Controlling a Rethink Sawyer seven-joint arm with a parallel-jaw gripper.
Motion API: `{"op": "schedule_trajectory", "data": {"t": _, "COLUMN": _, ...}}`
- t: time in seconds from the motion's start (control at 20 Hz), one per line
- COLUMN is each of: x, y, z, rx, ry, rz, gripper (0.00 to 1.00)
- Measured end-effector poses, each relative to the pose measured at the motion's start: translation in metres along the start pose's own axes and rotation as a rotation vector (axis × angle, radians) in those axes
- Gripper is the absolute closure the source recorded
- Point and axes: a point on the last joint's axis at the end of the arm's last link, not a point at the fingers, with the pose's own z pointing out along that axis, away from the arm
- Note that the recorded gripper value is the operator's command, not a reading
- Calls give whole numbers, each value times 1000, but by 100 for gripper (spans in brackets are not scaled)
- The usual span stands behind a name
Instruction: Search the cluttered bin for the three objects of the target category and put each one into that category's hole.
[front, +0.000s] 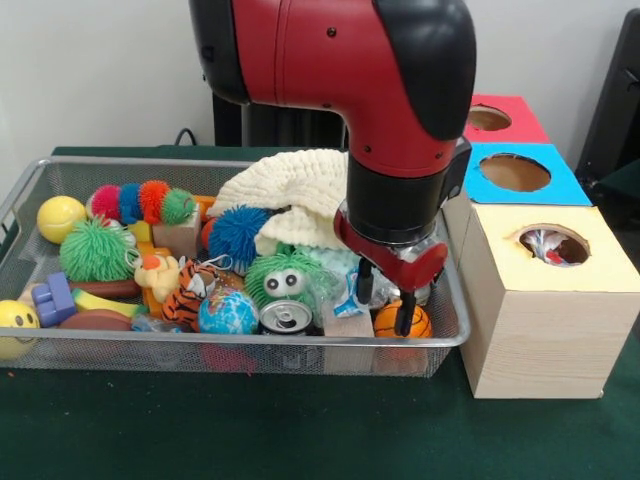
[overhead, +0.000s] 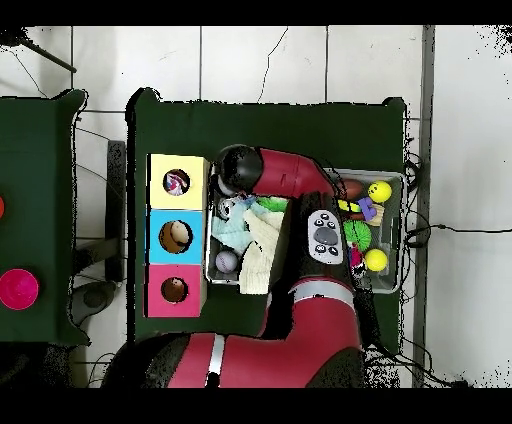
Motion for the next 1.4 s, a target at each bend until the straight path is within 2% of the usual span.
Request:
{"op": "schedule_trajectory", "data": {"t": 0.25, "x": 6, "y": -1, "z": 2, "rx": -10, "ry": -24, "rz": 6, "gripper": 0}}
{"op": "schedule_trajectory", "data": {"t": 0.5, "x": 25, "y": 1, "z": 3, "rx": -1, "ry": -47, "rz": -11, "gripper": 0}}
{"op": "schedule_trajectory", "data": {"t": 0.9, "x": 63, "y": 7, "z": 13, "rx": -1, "ry": -15, "rz": -5, "gripper": 0}}
{"op": "schedule_trajectory", "data": {"t": 1.2, "x": 79, "y": -12, "z": 10, "rx": 36, "ry": 3, "rz": 28, "gripper": 0}}
{"op": "schedule_trajectory", "data": {"t": 1.4, "x": 81, "y": -23, "z": 6, "rx": 50, "ry": 14, "rz": 49, "gripper": 0}}
